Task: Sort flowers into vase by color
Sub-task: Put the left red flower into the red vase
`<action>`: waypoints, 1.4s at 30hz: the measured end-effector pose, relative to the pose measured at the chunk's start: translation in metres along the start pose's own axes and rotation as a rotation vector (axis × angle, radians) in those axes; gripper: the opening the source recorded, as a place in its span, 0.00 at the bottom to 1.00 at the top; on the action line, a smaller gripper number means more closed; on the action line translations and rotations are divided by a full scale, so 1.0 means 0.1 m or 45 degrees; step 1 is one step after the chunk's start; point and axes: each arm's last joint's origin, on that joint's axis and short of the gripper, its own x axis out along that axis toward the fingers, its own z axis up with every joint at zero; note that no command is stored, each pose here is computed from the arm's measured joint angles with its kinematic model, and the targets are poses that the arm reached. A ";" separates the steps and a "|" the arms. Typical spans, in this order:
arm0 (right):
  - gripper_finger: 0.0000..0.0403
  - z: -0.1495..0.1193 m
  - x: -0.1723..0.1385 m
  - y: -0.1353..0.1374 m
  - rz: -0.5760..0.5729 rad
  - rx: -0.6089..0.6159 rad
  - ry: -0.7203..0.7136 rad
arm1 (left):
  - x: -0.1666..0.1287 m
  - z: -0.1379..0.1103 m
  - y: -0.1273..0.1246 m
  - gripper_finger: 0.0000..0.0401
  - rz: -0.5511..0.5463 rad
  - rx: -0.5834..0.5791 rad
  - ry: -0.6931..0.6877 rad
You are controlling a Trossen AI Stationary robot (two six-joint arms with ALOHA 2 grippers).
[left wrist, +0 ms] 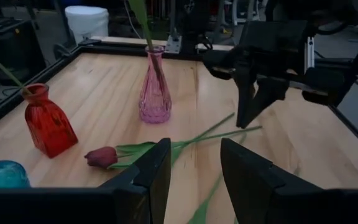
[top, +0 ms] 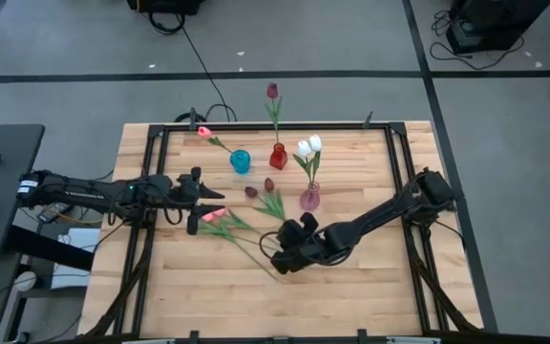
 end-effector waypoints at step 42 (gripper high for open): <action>0.33 -0.26 0.52 -0.68 -0.155 0.079 -0.133 | 0.00 0.00 0.00 0.36 0.007 0.079 0.002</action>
